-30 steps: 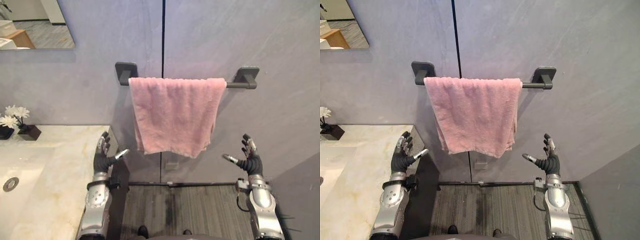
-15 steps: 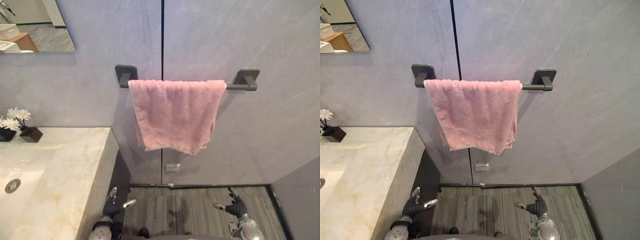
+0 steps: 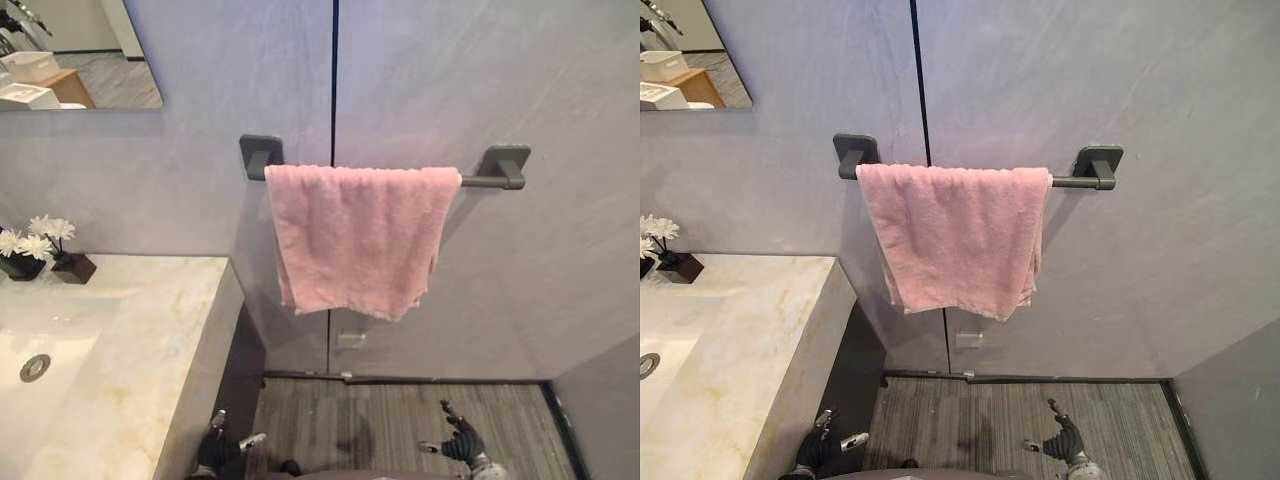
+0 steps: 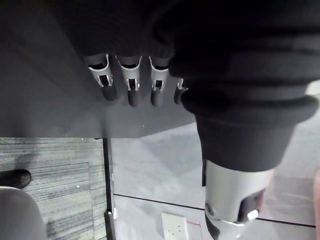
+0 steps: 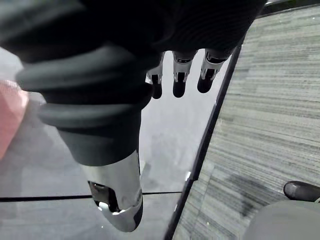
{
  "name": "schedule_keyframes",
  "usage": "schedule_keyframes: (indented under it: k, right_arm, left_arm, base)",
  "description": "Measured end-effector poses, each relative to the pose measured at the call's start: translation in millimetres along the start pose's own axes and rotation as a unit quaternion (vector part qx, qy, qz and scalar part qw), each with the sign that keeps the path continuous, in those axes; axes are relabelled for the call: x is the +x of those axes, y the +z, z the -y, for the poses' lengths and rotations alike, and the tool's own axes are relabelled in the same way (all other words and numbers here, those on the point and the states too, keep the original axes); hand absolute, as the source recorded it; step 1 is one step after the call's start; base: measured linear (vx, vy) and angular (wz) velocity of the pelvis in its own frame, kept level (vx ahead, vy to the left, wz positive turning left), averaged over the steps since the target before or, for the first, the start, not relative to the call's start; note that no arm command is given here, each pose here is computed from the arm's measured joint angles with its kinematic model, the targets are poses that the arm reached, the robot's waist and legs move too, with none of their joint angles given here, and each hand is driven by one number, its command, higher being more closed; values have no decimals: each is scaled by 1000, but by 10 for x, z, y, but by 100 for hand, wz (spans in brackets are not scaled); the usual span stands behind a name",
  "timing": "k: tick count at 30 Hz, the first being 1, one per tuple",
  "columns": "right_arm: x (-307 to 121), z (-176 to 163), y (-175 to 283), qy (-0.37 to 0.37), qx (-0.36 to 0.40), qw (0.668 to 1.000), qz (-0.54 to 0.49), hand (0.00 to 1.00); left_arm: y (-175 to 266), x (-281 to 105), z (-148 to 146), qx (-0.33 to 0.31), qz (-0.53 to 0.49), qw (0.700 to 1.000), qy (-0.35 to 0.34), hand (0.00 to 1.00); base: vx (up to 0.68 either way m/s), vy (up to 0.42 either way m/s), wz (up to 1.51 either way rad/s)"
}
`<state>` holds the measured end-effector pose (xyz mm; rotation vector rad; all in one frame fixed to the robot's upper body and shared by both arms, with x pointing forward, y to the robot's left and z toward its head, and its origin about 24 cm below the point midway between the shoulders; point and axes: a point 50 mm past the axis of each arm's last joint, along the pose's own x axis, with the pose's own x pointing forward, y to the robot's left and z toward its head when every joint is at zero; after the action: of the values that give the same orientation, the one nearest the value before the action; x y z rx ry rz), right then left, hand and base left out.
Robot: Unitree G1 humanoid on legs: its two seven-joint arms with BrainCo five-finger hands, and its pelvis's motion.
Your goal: Organize washtable
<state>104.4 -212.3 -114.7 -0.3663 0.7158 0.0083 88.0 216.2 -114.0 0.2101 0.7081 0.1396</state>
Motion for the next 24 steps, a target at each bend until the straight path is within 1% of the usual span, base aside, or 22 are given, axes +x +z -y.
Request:
schedule_keyframes:
  k: [4, 6, 9, 11, 14, 15, 19, 24]
  right_arm:
    - [125, 28, 309, -5, -6, 999, 50, 0]
    - [102, -16, 325, 0, -4, 998, 56, 0]
    - [74, -52, 352, 5, -1, 998, 66, 0]
    - [116, -6, 414, -1, -7, 997, 75, 0]
    - [163, 135, 436, -20, -21, 997, 77, 0]
    - [180, 142, 398, -21, -17, 997, 67, 0]
    - [164, 188, 341, -36, -8, 998, 56, 0]
    - [174, 213, 254, -39, -7, 999, 35, 0]
  left_arm:
    - [412, 138, -12, -4, 80, 997, 8, 0]
    - [477, 165, -12, -3, 91, 996, 9, 0]
    - [494, 173, -27, -15, 93, 995, 23, 0]
    - [513, 182, 3, -23, 96, 995, 29, 0]
    - [500, 153, 250, -55, 90, 994, 14, 0]
    - [482, 143, 278, -55, 86, 995, 9, 0]
    - [445, 128, 241, -46, 82, 996, 9, 0]
    - [397, 133, 225, -44, 71, 996, 10, 0]
  base:
    - [-79, -18, 11]
    - [-16, -69, 60]
    - [-32, -174, 65]
    - [-262, -283, 58]
    - [-400, -284, 92]
    - [-477, -280, 120]
    - [-319, -170, 89]
    - [-222, 20, 53]
